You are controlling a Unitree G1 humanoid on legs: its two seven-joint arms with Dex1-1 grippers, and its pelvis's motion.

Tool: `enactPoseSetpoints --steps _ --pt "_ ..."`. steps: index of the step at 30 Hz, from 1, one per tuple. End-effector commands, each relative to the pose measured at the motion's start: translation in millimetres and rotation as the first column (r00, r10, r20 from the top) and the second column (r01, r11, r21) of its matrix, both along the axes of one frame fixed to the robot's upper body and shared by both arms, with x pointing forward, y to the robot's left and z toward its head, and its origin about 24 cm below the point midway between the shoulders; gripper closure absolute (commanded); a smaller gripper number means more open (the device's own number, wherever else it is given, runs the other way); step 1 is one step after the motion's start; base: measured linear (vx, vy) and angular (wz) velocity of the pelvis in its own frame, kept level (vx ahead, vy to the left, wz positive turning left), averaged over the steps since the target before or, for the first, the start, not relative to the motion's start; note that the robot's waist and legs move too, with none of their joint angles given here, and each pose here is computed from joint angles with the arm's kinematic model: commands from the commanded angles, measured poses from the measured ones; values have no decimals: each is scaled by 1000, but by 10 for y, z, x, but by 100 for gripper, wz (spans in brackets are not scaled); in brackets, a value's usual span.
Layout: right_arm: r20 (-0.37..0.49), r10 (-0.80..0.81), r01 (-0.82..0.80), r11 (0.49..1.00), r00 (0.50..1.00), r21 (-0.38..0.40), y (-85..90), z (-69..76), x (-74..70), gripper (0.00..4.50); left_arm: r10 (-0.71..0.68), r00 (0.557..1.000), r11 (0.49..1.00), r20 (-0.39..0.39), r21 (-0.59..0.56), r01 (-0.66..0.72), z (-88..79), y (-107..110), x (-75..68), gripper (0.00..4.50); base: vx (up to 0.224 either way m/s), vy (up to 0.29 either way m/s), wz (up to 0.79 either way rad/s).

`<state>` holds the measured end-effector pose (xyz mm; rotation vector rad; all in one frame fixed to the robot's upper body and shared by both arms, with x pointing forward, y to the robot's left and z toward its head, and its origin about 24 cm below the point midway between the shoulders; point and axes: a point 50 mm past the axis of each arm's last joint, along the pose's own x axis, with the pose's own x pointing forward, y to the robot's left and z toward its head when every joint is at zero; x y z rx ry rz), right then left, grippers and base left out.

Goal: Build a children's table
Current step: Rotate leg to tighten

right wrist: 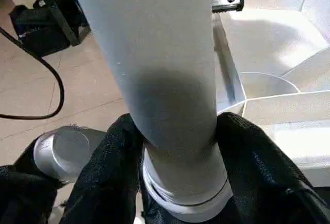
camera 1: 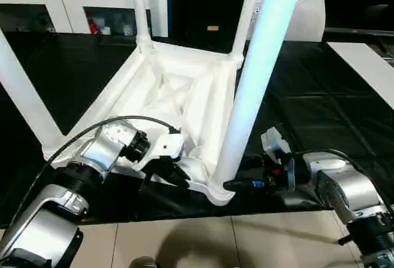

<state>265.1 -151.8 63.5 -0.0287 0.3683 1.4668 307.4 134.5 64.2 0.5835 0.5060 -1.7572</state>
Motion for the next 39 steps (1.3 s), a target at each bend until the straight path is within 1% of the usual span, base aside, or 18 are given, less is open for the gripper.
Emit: enactPoseSetpoints --steps 1,2,6,9,11,17,18,22,23,25,26,28,31,34,36,37,38,39 --pt "-19 7 -6 1000 1000 30 75 26 -13 254 -16 999 999 27 -28 17 55 -153 26 450 0 0 0" --pt "-19 7 -6 1000 1000 30 75 26 -13 254 -16 999 999 27 -28 17 55 -153 26 450 0 0 0" --pt "-34 -95 97 994 995 53 124 -9 -47 254 166 985 984 39 -71 -163 36 -180 100 450 0 0 0" --pt "-22 -262 262 964 965 49 247 -90 -29 254 315 949 942 19 -127 -311 12 -249 127 450 0 0 0" --pt "-23 -305 306 951 952 47 286 -111 -23 255 349 937 929 14 -138 -344 6 -273 129 450 0 0 0" --pt "-82 -597 598 801 798 -7 649 -227 162 257 576 817 796 -23 -209 -568 -2 -595 157 450 0 0 0" --pt "-98 -664 665 746 741 -30 767 -242 231 257 642 766 745 -11 -228 -627 20 -692 194 450 0 0 0" --pt "-88 -692 691 721 716 -50 874 -246 266 258 682 731 712 9 -236 -662 49 -761 222 450 0 0 0" --pt "-78 -718 718 695 691 -43 938 -218 296 258 698 716 696 15 -248 -674 59 -807 229 450 0 0 0" --pt "-79 -718 720 694 691 2 953 -166 310 223 686 727 709 28 -248 -660 64 -818 228 450 0 0 0" --pt "-79 -718 720 694 691 2 953 -166 310 223 686 727 709 28 -248 -660 64 -818 228 450 0 0 0" --pt "-82 -731 735 677 677 30 895 -137 317 186 669 742 729 49 -238 -642 62 -781 215 450 0 0 0" --pt "-50 -736 737 674 676 46 756 -124 311 168 640 766 755 63 -236 -611 66 -692 204 450 0 0 0" --pt "6 -705 702 708 710 73 504 -96 283 138 556 826 820 93 -223 -527 64 -549 172 450 0 0 0" --pt "49 -664 661 747 746 68 370 -83 266 124 490 863 864 124 -198 -462 50 -471 141 450 0 0 0" --pt "77 -629 626 778 774 59 297 -74 248 98 437 888 894 145 -180 -410 41 -428 114 450 0 0 0" --pt "90 -610 608 793 788 51 260 -69 239 98 402 906 909 134 -176 -377 37 -410 88 450 0 0 0" --pt "120 -542 542 840 832 32 159 -46 211 93 342 934 933 108 -155 -324 24 -348 46 450 0 0 0"
